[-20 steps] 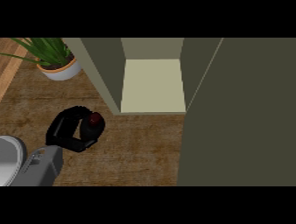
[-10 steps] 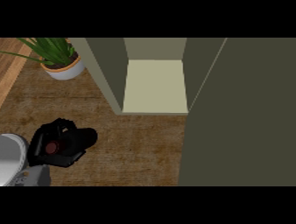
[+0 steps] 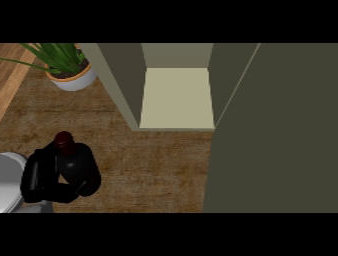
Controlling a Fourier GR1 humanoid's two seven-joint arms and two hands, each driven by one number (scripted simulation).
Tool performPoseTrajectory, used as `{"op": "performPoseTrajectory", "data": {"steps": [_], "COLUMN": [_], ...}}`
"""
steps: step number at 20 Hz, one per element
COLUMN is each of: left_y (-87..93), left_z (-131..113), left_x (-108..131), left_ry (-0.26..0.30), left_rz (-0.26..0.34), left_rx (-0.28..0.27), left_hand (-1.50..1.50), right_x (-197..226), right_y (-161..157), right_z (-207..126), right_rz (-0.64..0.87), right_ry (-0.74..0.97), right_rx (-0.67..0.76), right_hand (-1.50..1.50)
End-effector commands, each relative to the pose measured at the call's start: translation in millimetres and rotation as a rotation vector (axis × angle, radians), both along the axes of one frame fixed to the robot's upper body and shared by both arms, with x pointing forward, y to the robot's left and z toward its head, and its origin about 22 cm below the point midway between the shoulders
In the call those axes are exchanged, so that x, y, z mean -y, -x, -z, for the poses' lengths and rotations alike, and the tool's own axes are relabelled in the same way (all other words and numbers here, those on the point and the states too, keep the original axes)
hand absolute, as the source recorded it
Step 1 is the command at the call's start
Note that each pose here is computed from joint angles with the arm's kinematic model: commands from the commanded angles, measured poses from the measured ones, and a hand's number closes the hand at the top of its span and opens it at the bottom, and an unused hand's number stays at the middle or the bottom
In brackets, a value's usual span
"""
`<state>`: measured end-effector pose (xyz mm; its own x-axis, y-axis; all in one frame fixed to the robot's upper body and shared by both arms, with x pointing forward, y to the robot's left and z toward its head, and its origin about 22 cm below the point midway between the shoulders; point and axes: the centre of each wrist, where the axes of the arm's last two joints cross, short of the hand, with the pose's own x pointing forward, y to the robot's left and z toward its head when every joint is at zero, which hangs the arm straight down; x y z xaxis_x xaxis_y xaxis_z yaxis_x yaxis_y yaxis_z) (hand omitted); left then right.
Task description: Pick up the wine, place it into the cabinet and close the cabinet
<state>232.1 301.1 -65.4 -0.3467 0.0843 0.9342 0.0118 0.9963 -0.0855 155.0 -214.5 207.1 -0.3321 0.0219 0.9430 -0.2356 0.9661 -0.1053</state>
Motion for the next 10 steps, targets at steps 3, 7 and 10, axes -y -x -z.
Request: {"op": "performPoseTrajectory", "data": {"steps": [3,7,10], "left_y": [23.7,21.7,7.3], "left_z": [-41,-76,-101], "left_x": [8,33,61], "left_ry": [0.043,0.08,0.054], "left_rz": [0.065,0.114,0.12], "left_rx": [0.022,0.006,0.017], "left_hand": [1.5,1.5,1.5], "right_x": [-4,-1,5], "right_y": [31,17,33], "right_z": [-17,-11,-12], "right_rz": [-0.043,-0.035,-0.041], "right_ry": [-0.044,-0.031,-0.038], "right_rx": [0.026,0.032,0.014], "right_hand": [-1.5,-1.5,-1.5]}}
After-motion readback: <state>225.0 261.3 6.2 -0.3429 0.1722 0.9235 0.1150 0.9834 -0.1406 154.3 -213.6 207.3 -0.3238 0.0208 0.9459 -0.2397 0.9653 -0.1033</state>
